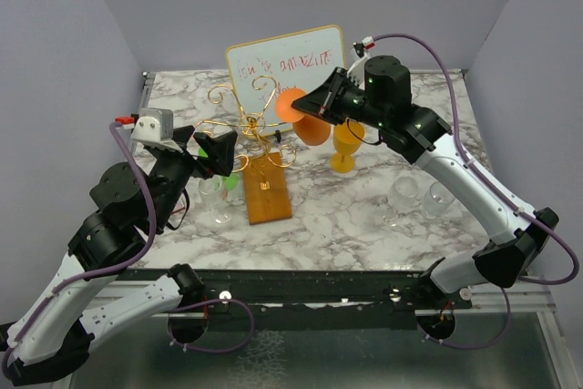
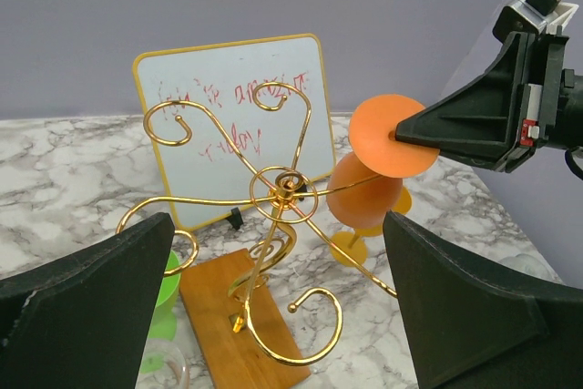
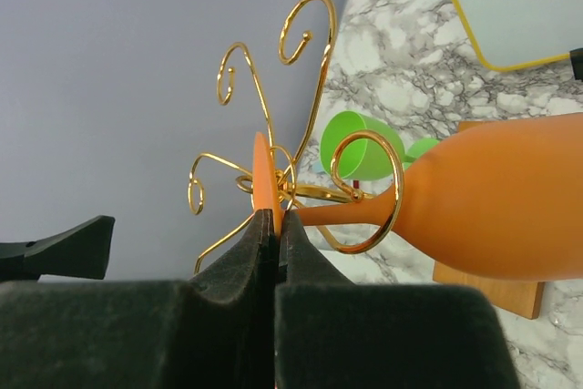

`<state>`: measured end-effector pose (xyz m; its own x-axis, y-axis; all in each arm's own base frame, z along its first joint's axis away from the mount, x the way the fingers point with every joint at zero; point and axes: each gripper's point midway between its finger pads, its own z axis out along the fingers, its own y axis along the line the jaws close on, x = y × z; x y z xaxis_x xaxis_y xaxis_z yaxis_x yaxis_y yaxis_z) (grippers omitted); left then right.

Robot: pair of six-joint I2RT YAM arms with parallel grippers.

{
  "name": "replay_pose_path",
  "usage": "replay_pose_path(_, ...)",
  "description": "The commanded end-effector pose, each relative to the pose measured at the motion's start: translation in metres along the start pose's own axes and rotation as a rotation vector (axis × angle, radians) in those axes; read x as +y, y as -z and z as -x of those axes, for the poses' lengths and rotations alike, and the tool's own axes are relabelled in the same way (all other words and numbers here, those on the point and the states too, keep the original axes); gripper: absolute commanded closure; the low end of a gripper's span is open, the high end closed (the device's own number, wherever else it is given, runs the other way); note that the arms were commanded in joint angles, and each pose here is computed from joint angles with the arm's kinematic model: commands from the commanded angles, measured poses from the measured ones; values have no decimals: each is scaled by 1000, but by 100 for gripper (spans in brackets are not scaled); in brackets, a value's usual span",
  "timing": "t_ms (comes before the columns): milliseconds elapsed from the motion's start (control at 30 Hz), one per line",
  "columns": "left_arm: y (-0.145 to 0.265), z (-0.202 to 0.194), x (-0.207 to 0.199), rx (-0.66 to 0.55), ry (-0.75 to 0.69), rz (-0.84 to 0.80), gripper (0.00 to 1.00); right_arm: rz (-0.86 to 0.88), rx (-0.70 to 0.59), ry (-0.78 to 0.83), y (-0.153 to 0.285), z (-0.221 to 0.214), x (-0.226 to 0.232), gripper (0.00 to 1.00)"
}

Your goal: Place the wine glass upside down on the wine glass rack

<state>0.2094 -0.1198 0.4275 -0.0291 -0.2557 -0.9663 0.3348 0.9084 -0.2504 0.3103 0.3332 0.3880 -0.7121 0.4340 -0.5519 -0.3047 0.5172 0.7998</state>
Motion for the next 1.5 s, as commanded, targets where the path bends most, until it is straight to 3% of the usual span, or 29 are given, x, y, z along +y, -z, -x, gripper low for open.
replay_pose_path(0,-2,-7,3,18,-9,19,2,-27,-94,44,-4,21,0,99)
replay_pose_path(633,-3,-14,3,32,-22,17,2,-49,-268,-56,3,43,-12,99)
replay_pose_path(933,0,-13,4,28,-22,13,2,-11,-181,-59,-21,33,-4,97)
replay_pose_path(1200,0,-13,4,27,-25,10,2,-35,-144,-53,-24,27,-8,76)
replay_pose_path(1467,1,-13,5,25,-25,9,2,-69,-138,-31,-17,29,-9,46)
